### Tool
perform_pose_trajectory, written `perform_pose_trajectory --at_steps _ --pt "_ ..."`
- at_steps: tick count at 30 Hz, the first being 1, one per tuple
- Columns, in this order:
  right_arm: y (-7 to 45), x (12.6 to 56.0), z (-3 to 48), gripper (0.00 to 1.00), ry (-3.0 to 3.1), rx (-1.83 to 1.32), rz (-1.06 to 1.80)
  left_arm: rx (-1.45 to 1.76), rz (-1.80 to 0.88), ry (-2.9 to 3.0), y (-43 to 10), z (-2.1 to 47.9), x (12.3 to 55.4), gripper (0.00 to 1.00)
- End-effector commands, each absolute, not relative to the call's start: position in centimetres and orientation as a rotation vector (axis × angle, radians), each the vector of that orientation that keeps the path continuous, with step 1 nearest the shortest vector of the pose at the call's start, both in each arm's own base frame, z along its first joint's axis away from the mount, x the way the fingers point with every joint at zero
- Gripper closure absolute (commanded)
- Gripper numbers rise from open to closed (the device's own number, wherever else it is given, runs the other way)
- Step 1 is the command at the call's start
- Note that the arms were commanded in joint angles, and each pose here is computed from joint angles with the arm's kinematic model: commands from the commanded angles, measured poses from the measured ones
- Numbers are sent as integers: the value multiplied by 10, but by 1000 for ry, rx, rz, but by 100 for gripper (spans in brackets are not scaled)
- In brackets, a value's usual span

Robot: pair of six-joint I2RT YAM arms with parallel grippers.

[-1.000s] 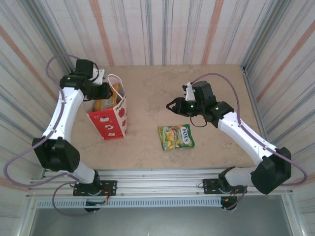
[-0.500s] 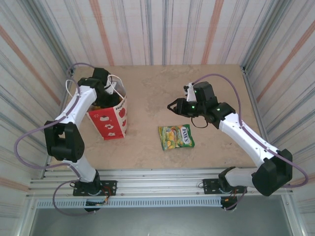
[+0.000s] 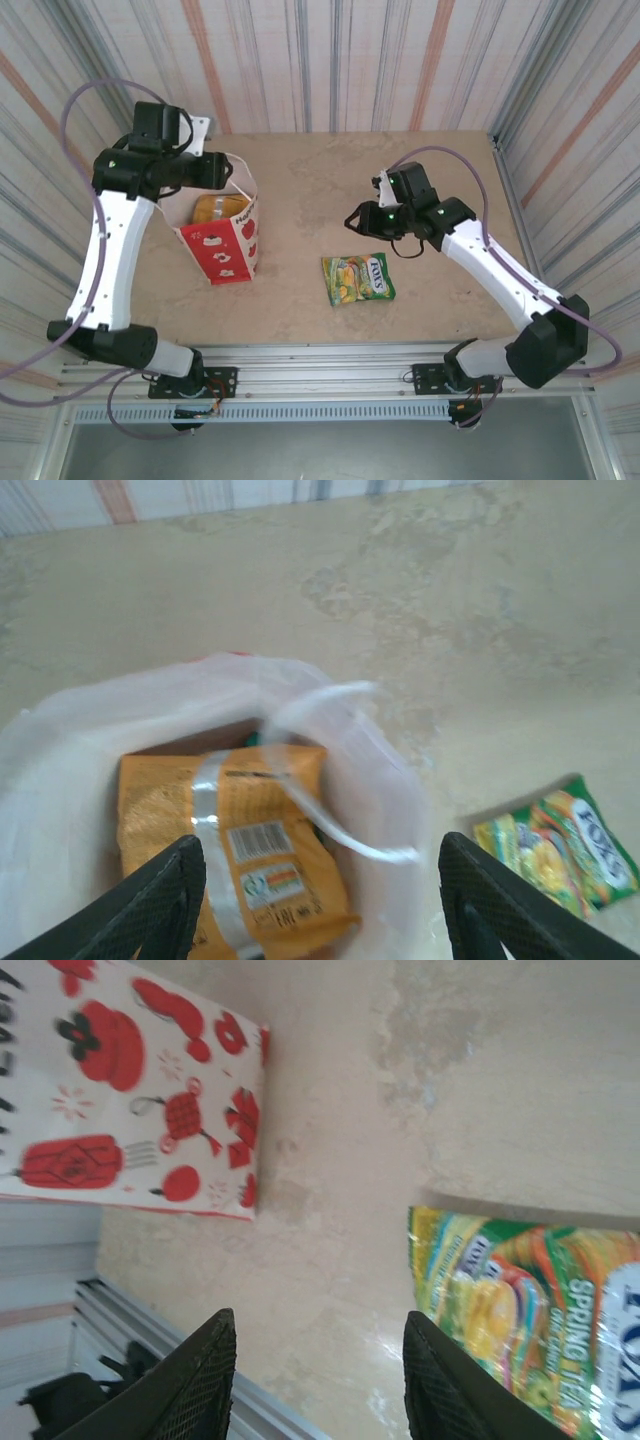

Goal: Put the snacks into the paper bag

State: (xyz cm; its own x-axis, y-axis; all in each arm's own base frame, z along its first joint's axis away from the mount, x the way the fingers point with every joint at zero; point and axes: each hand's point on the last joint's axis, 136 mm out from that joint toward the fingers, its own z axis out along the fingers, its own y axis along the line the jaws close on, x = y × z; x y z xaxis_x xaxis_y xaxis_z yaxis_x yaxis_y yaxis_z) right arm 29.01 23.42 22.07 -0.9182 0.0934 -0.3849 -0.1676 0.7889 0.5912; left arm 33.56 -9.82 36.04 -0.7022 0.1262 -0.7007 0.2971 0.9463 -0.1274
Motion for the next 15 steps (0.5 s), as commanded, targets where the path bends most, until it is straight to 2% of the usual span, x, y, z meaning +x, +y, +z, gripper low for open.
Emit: perform_pose_trajectory --at_steps 1,7,15 --pt "214 276 191 52 2763 -111 736 438 -427 2405 -123 350 301 35" --pt "183 258 148 47 2984 -161 520 638 -610 2432 -165 328 248 37" --pt "166 241 95 41 3154 -127 439 763 -692 2525 -199 292 195 37"
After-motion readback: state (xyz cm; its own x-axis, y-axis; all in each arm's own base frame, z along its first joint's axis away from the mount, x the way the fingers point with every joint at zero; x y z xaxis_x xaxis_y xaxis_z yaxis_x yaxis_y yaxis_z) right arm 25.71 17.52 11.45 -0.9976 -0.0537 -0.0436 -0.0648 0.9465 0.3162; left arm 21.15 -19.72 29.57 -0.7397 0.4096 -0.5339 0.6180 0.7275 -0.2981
